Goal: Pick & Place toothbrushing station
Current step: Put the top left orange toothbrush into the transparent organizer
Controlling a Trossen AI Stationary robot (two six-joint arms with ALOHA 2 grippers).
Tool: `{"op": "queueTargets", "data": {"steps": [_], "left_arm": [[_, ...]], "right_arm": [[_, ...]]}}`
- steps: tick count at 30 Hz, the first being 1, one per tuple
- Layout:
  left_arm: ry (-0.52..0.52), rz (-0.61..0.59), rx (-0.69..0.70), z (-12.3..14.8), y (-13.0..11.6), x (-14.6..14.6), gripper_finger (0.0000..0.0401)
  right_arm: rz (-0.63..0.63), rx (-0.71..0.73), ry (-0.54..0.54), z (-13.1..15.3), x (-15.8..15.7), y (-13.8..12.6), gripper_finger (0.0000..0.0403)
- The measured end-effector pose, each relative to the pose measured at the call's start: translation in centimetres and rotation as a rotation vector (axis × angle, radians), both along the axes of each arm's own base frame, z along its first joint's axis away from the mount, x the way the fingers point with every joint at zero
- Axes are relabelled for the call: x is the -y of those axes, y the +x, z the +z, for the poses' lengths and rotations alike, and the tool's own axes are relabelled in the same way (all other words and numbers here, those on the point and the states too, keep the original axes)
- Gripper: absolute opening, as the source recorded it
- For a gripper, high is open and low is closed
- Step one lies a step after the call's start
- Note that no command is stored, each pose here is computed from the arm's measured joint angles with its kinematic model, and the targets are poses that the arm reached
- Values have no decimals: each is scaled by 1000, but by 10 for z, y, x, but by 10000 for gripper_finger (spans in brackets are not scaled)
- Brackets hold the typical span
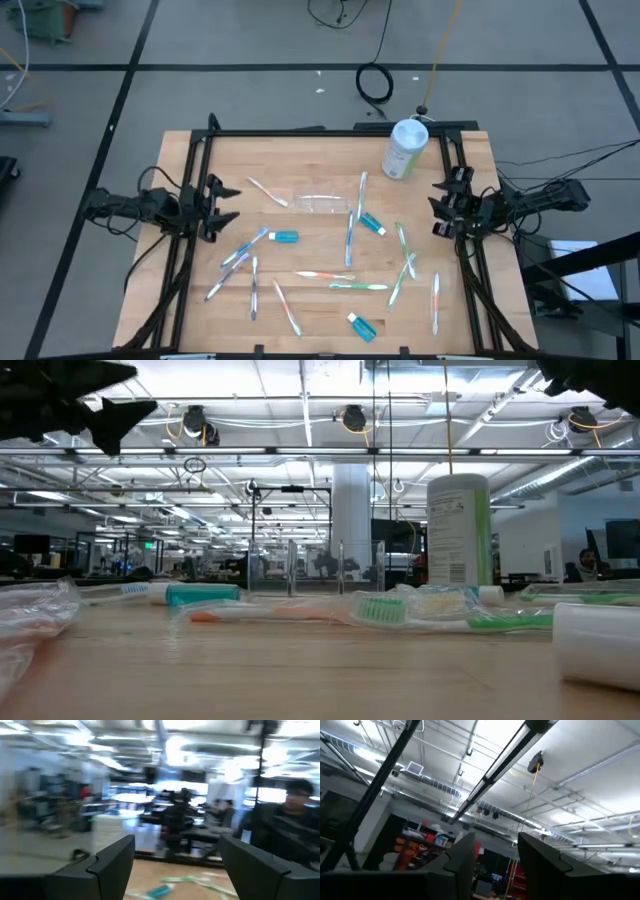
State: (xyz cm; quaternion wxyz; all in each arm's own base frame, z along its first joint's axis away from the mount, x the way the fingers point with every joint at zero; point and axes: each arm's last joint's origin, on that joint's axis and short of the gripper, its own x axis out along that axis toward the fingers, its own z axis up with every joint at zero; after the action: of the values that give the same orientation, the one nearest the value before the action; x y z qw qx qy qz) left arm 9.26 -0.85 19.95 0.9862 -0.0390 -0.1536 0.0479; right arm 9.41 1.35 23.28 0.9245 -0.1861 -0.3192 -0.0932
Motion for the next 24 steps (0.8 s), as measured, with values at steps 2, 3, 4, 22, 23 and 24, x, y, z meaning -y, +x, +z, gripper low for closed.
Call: {"op": "queueTargets", "data": {"steps": [2,3,4,22,23,24], "left_arm": [[-1,23,-43,0,3,0,289],[5,12,-58,2,5,0,289],[10,1,-70,6,7,1,289],[228,104,-1184,28,97,-3,289],[247,103,-1225,22,103,-6,289],[269,100,-1267,17,108,-8,289]], "right_arm": [[15,-62,29,-4,0,7,139],[14,-114,36,-8,0,12,139],[2,-168,47,-9,0,18,139],[-240,-499,362,-28,24,92,139],[-233,-509,386,-31,24,94,139],[-227,-524,408,-33,24,95,139]]}}
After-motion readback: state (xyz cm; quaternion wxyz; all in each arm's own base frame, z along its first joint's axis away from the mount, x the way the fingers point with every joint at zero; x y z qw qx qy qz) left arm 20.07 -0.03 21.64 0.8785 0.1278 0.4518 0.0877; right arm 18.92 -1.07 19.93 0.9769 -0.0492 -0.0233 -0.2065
